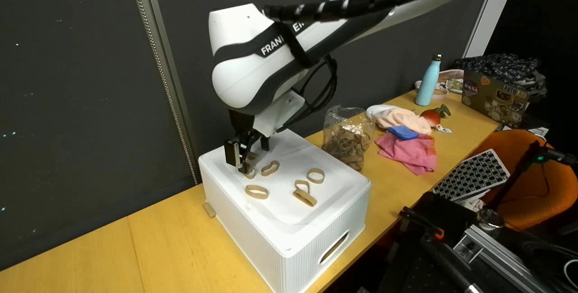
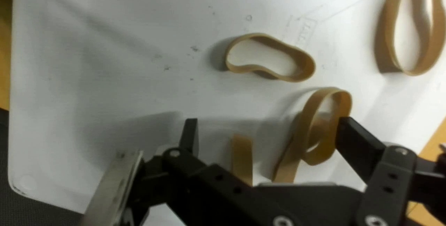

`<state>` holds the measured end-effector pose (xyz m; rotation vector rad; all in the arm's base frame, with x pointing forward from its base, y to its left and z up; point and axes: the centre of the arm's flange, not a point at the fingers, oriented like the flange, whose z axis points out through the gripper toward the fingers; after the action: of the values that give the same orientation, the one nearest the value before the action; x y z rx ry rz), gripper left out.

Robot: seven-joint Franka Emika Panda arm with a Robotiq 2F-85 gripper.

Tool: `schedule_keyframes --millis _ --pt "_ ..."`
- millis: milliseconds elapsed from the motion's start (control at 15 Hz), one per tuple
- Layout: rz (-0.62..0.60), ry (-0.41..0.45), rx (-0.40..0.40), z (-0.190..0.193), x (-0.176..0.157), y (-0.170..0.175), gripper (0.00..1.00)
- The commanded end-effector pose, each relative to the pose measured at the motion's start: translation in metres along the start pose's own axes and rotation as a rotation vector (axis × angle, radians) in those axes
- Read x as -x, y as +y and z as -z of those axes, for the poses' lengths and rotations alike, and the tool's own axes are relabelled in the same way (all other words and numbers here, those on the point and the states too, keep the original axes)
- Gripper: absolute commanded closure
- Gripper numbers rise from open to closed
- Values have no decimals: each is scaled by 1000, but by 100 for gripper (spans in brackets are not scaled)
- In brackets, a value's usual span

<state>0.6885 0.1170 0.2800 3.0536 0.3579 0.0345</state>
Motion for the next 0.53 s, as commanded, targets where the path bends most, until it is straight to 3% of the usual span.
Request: schedule_keyframes --millis 0,333,467 --pt "33 -3 0 -1 -19 -1 0" --pt "53 15 4 5 -28 -5 0" --pt "57 20 2 8 -29 -6 26"
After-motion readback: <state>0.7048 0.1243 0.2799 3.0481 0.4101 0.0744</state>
